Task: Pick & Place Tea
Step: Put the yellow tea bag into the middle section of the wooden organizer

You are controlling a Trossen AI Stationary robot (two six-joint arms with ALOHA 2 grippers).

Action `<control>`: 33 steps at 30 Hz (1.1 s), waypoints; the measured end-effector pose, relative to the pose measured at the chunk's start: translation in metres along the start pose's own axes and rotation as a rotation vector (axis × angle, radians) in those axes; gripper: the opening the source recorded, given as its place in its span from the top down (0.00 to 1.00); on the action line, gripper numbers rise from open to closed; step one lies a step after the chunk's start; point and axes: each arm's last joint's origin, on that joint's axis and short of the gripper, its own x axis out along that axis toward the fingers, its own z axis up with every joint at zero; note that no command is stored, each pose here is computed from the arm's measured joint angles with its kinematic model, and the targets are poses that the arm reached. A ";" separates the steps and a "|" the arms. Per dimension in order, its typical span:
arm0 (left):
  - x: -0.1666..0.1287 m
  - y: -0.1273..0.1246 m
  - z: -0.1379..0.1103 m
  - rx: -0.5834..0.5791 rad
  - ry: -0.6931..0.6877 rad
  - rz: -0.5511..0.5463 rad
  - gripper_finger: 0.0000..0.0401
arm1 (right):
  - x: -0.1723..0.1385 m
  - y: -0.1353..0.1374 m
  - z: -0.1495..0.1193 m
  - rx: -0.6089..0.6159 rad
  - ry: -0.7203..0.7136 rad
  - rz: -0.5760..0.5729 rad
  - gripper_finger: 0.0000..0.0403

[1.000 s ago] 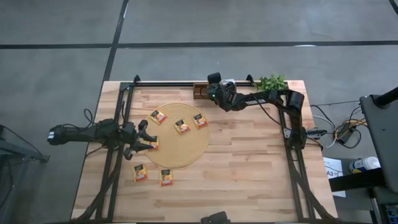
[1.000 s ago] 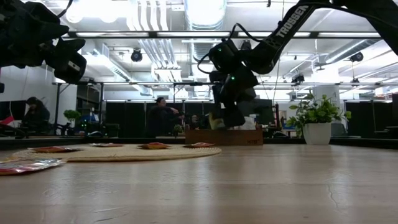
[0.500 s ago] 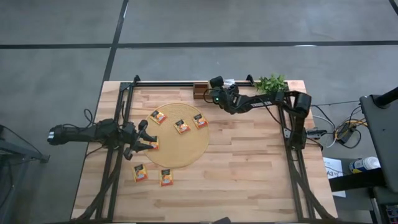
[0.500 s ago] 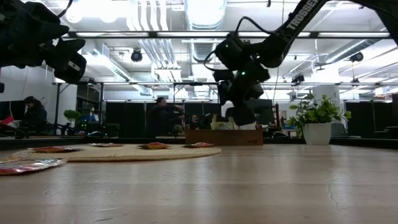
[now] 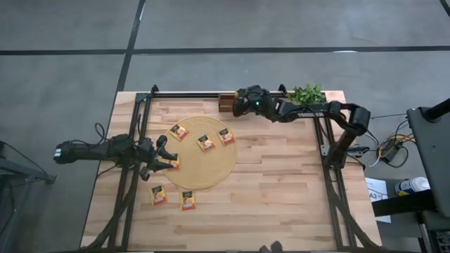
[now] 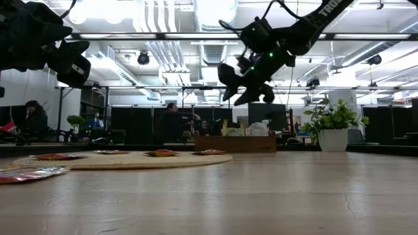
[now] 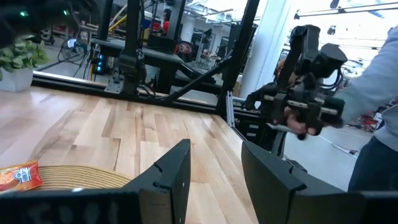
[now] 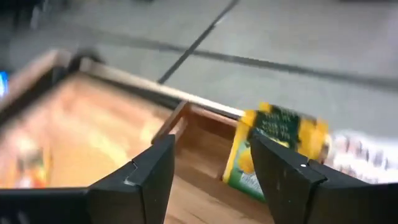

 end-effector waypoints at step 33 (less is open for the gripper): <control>0.000 0.000 0.000 0.000 0.000 0.000 0.66 | 0.041 -0.017 -0.013 -0.904 0.320 -0.108 0.48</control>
